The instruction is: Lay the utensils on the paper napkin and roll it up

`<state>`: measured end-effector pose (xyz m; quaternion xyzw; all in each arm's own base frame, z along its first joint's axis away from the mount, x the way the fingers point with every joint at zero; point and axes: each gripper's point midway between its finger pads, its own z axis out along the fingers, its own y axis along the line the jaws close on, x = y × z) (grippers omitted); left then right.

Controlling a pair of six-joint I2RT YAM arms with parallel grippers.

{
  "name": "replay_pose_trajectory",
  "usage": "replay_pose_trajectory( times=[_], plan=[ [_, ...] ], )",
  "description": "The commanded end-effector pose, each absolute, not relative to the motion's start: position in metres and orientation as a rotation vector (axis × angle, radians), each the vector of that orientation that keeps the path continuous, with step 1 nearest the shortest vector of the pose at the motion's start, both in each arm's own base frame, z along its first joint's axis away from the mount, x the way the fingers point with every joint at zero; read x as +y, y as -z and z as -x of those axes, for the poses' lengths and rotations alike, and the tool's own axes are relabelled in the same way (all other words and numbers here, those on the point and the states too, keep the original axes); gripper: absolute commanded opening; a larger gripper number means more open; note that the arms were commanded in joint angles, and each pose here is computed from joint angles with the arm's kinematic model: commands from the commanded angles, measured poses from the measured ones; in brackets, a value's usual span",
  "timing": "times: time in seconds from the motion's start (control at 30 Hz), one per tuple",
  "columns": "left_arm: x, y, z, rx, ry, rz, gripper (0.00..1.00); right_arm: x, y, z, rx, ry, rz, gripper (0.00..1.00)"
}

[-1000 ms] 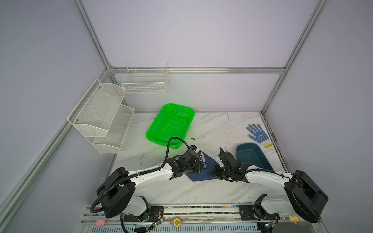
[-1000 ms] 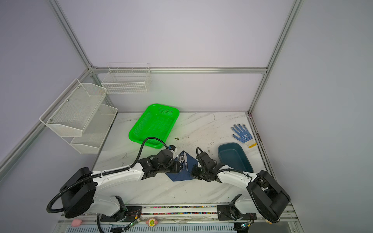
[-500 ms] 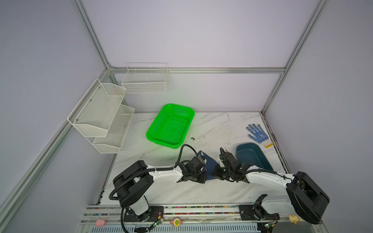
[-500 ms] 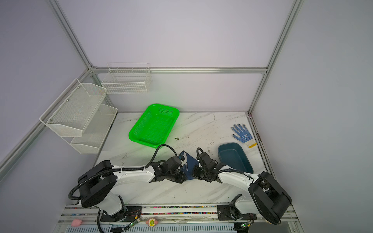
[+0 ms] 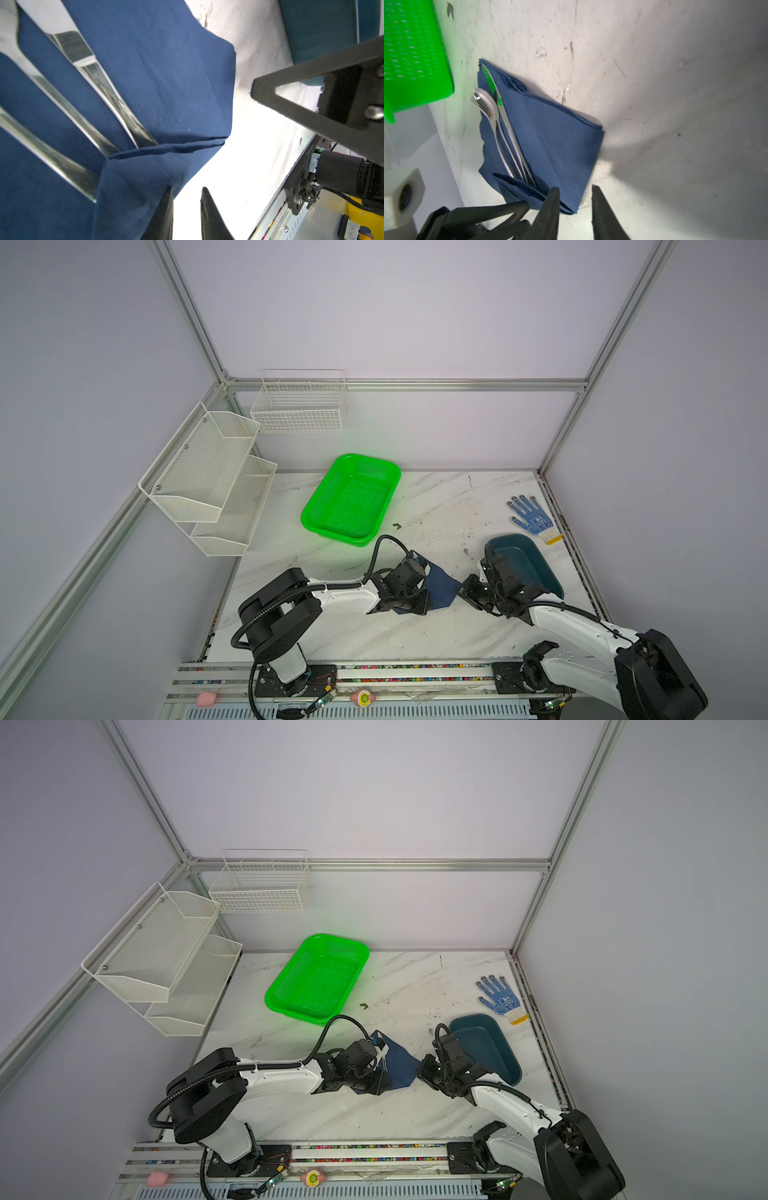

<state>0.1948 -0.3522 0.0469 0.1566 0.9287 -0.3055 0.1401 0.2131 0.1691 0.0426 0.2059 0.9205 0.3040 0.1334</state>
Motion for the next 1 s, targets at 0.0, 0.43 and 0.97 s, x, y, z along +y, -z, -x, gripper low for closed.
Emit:
replay_pose_trajectory(
  times=[0.0, 0.43, 0.97],
  plan=[
    [-0.38, -0.085, -0.208, 2.566, 0.989, -0.483, 0.24, 0.172, -0.036, -0.204, 2.719, -0.913, -0.586, 0.32],
    [-0.378, -0.076, -0.213, 2.57, 0.938, -0.481, 0.24, 0.184, -0.008, -0.187, 2.787, -1.042, -0.634, 0.36],
    [-0.376, -0.07, -0.214, 2.584, 0.914, -0.471, 0.24, 0.208, -0.059, -0.212, 2.527, -1.315, -0.437, 0.47]
  ],
)
